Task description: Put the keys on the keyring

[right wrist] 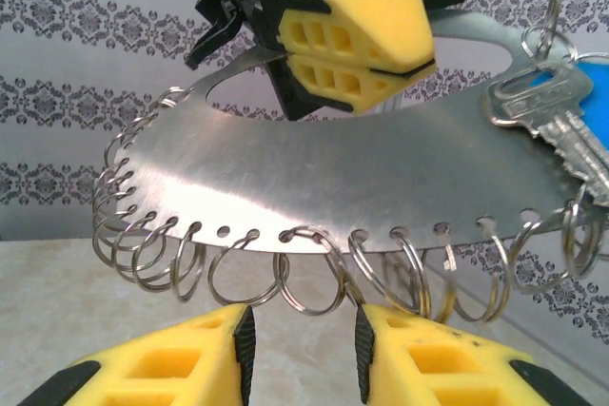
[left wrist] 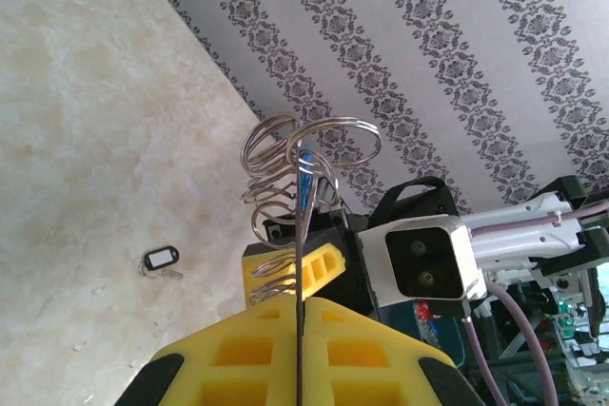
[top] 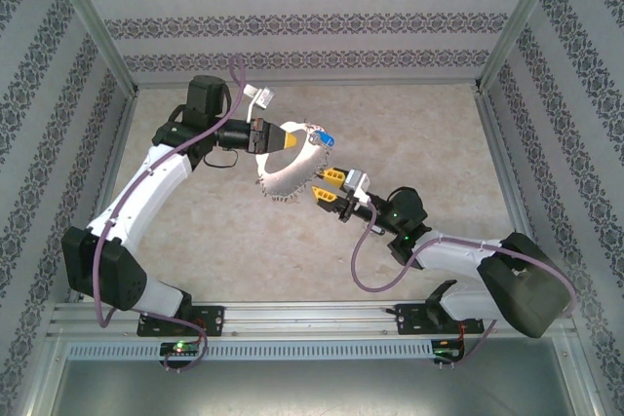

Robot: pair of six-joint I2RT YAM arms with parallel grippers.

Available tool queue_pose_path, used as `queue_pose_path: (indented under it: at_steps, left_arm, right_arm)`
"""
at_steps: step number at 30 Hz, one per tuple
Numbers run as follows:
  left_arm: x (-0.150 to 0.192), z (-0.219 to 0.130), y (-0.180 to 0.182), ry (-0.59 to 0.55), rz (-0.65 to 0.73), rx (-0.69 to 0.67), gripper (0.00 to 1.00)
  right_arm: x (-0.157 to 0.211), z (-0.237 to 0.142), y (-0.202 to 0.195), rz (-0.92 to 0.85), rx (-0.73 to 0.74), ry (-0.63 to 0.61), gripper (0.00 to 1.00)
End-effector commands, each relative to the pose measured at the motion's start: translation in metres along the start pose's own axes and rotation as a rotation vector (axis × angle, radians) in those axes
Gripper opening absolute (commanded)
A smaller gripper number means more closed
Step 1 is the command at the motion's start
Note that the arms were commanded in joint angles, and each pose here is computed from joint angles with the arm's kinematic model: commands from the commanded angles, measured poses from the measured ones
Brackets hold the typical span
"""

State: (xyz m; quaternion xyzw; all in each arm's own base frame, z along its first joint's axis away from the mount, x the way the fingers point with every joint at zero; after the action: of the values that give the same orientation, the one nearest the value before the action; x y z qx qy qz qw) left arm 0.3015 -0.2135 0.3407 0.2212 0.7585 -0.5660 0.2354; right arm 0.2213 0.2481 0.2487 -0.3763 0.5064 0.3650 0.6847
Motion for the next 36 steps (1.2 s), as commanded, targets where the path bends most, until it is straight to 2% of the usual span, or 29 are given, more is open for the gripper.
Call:
queue_pose_path:
  at_steps: [1,5,20,36]
  left_arm:
    - [-0.006,-0.004,-0.007,-0.033,0.045,0.012,0.0]
    - [-0.007,-0.003,-0.006,-0.034,0.043,0.01,0.0]
    - [-0.005,-0.005,-0.009,-0.032,0.044,0.025,0.0]
    - [-0.006,-0.004,-0.008,-0.031,0.052,0.02,0.0]
  right_arm:
    - [-0.016,0.001,-0.002,0.001,-0.003,-0.077,0.33]
    - [-0.015,0.002,0.0,0.007,-0.015,-0.074,0.28]
    - [-0.014,0.009,0.003,0.016,-0.034,-0.089,0.32]
    - [-0.018,0.006,0.005,0.002,-0.049,-0.096,0.26]
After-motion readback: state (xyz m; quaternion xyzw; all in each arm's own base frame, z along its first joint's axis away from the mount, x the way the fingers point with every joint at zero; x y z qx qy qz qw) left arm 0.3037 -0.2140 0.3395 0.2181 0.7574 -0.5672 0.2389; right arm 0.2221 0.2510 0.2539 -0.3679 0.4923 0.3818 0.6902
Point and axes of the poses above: each hand's point on the last joint's axis, 136 mm out from that joint toward the fingers, its own z axis out along the fingers, its own y axis along the line the jaws close on, x = y × z, the point moved 4 cm from there along -z, back along the fingers, and after that the axes turned 1 degree about z, right-handed, at the moved point
